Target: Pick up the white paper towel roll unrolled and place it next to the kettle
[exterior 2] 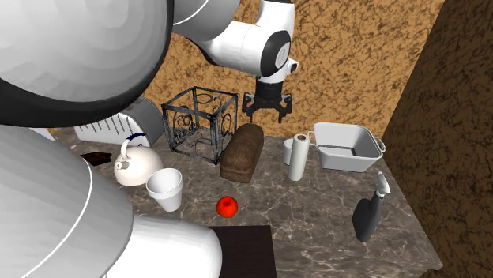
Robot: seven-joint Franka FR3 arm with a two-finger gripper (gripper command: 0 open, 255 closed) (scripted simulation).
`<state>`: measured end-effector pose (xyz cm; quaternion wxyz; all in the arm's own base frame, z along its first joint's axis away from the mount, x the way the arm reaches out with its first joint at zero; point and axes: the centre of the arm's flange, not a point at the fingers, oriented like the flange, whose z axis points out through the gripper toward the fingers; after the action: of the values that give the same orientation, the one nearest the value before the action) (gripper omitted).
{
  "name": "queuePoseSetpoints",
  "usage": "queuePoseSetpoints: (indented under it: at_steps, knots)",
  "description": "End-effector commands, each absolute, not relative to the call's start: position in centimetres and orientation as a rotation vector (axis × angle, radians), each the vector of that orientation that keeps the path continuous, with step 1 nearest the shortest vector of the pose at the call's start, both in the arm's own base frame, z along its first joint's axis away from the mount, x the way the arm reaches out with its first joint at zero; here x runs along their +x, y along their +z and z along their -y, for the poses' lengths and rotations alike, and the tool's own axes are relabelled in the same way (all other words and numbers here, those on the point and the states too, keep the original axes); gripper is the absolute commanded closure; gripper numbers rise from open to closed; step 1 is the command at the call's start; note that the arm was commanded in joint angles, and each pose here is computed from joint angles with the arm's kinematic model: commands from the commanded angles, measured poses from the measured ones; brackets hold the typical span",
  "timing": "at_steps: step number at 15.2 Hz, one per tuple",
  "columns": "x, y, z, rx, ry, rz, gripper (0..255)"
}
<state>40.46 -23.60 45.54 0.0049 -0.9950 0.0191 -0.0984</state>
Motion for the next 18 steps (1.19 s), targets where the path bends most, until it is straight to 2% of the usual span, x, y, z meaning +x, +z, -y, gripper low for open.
queuePoseSetpoints:
  at_steps: [1, 12, 18]
  knots:
    - [41.2, 44.0, 25.7, -3.12, -0.31, -0.077, 0]
    - [44.2, 36.6, 37.5, -3.133, -0.319, -0.176, 0]
    - [44.9, 33.6, 38.3, -3.133, -0.319, -0.182, 0]
